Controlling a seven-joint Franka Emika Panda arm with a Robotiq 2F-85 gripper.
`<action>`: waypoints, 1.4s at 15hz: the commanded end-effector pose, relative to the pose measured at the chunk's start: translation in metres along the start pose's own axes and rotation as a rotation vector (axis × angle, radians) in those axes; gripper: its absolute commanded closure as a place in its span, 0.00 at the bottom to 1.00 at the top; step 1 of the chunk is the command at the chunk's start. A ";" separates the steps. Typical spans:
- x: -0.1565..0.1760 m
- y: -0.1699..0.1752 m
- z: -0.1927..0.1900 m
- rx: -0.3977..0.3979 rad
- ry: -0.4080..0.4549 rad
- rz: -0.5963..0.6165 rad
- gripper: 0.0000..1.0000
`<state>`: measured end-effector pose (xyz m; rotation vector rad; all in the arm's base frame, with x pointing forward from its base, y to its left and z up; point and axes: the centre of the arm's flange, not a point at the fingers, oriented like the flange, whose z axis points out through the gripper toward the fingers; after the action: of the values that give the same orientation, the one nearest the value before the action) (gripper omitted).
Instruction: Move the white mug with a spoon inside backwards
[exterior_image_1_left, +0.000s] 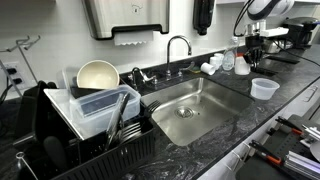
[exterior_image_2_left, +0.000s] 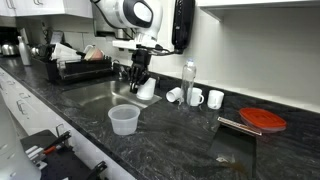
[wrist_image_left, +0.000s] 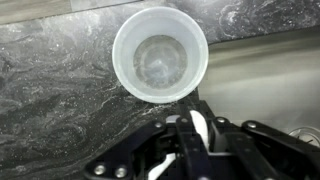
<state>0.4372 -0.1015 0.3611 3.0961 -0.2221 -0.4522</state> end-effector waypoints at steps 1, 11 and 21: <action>0.006 0.001 -0.002 -0.002 -0.011 -0.037 0.97; 0.010 0.001 0.001 0.004 -0.034 -0.064 0.97; 0.062 0.057 -0.024 -0.031 -0.109 -0.447 0.97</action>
<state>0.4670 -0.1447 0.3658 3.1015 0.3133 -0.5143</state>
